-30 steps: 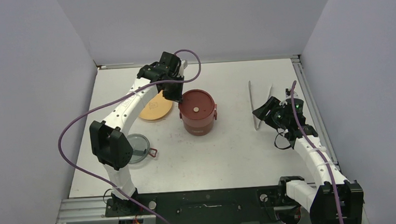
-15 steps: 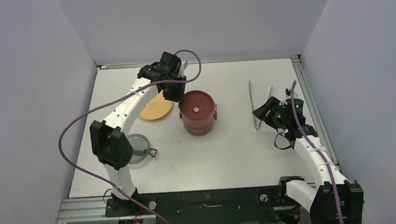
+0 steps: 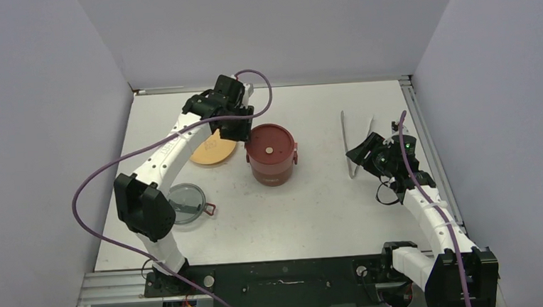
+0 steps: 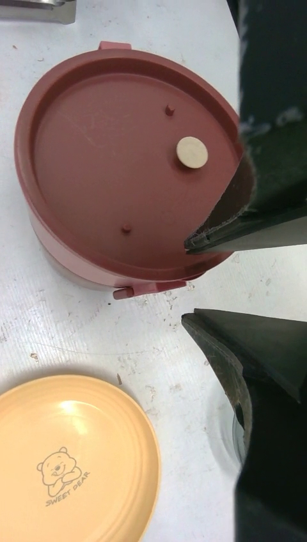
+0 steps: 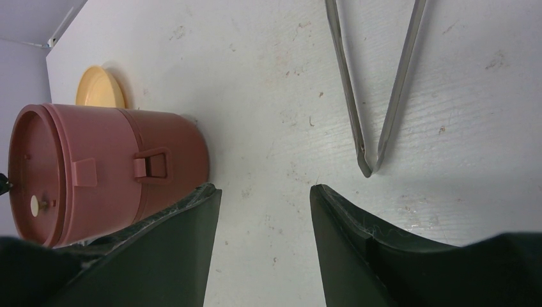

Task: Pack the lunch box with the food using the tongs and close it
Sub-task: Close the box lid on the packing box.

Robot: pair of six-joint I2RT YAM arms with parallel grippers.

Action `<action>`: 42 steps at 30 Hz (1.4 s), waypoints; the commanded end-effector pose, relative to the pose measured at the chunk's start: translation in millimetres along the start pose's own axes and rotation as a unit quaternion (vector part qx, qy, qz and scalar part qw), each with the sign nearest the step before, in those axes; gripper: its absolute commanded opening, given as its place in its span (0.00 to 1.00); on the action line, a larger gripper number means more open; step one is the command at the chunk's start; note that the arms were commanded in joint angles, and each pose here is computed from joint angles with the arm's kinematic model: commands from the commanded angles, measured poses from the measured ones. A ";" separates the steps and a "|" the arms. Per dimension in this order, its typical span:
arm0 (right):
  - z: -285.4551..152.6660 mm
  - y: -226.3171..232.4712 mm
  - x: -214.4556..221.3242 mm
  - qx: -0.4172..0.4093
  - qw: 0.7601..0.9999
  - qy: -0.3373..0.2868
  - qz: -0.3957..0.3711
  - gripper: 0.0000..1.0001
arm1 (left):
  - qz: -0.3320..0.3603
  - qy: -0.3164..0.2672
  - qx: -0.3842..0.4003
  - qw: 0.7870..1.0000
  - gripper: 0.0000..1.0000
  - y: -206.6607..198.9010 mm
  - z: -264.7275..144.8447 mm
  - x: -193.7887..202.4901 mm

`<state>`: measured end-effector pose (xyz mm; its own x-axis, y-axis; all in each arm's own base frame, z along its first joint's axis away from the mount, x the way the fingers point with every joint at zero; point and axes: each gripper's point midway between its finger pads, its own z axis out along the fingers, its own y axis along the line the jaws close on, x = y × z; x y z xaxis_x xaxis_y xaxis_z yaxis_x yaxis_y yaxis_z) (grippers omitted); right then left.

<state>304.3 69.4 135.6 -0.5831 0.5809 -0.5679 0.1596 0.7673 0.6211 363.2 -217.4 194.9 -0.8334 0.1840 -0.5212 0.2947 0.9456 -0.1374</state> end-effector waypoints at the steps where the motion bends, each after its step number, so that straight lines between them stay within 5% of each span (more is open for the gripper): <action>1: 1.4 4.8 -5.1 -0.014 1.000 -0.011 -0.001 0.55 | -0.005 -0.067 0.018 0.998 0.36 -7.9 -26.8 -17.9; 29: 1.0 4.0 -1.2 -0.014 1.000 -0.006 0.000 0.55 | -0.015 -0.050 0.062 0.997 0.25 -21.7 -12.8 0.4; 38: -1.7 45.4 -4.8 -0.047 0.997 -0.011 -0.060 0.59 | -0.007 -0.083 0.058 0.995 0.50 -19.2 -29.1 -7.8; 42: 2.7 81.7 1.2 -0.058 0.992 -0.012 -0.108 0.62 | -0.011 -0.085 0.053 0.995 0.52 -16.1 -26.8 -6.1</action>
<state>301.0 110.1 147.8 -0.6325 0.4772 -0.6101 0.0408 0.8071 0.5890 344.8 -225.2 201.2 -0.8062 0.1364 -0.5758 0.3200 0.9190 -0.2304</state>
